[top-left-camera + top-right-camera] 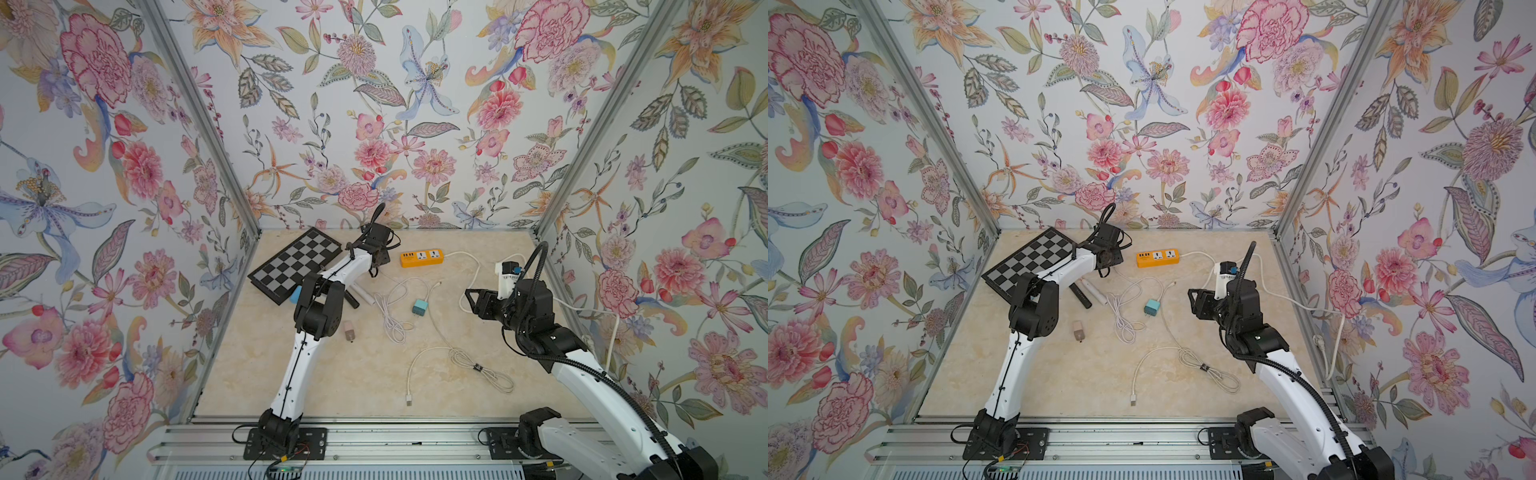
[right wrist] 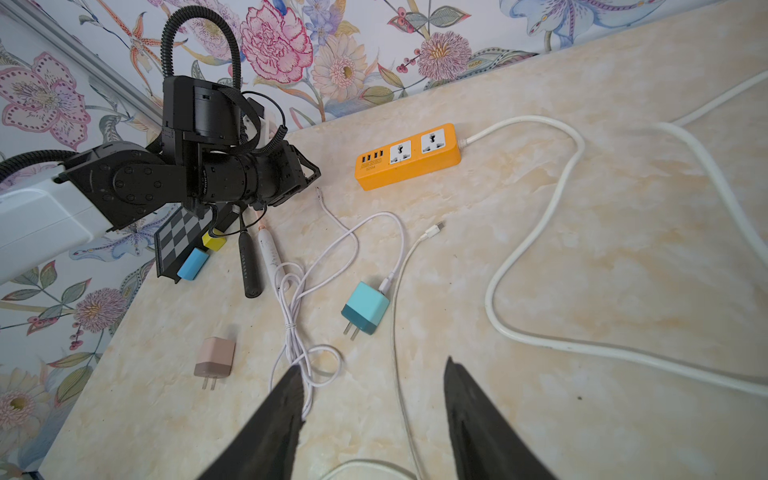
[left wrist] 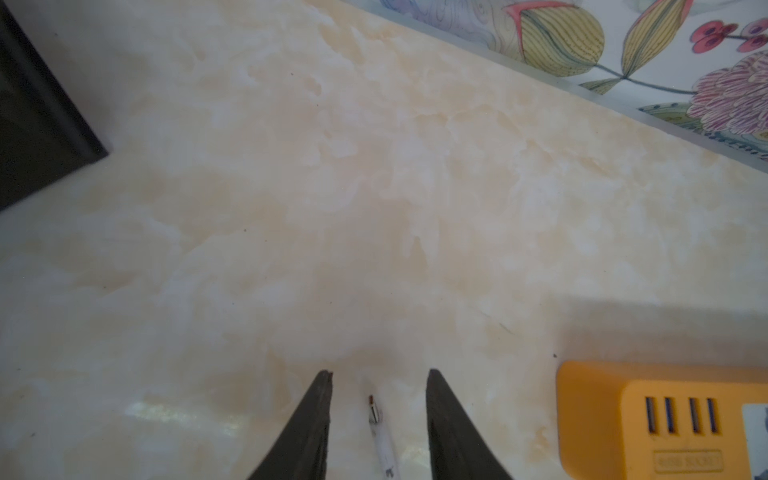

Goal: Charge the electric toothbrush
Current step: Pick up the charging cable from the center of the board.

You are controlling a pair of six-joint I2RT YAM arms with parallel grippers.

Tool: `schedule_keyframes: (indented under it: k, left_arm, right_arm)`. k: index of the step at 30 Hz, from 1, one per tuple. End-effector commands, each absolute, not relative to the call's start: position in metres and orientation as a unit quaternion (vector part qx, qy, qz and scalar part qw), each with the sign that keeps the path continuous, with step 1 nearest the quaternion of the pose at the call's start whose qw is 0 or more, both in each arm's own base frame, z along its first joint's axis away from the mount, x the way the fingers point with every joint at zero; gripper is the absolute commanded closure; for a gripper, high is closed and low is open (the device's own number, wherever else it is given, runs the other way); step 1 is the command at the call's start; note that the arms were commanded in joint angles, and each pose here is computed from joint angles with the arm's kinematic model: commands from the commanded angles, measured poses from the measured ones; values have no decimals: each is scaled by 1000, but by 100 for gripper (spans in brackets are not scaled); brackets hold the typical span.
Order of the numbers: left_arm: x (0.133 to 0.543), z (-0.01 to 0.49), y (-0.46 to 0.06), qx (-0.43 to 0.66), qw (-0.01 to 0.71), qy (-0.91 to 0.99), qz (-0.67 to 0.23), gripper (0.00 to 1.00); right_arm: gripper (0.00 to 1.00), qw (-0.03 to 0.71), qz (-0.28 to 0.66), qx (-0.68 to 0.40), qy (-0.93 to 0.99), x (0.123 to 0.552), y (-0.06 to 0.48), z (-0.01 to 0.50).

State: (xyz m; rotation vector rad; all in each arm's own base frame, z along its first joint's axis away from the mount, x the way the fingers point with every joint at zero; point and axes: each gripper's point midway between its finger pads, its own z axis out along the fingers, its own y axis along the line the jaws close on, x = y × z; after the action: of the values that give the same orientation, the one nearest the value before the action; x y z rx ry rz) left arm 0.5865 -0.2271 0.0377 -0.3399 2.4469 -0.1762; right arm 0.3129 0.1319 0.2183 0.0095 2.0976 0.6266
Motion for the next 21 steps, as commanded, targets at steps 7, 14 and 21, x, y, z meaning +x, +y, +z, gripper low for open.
schedule_keyframes:
  k: [7, 14, 21]
  left_arm:
    - [566, -3, -224, -136, 277, 949, -65, 72]
    - [563, 14, -238, -123, 278, 946, -112, 100]
    - [562, 77, -264, -77, 318, 921, -210, 100]
  right_arm:
    - [43, 467, 262, -5, 845, 315, 138, 233]
    - [42, 467, 266, -1, 843, 316, 139, 237]
    - [42, 447, 315, 3, 837, 324, 154, 242]
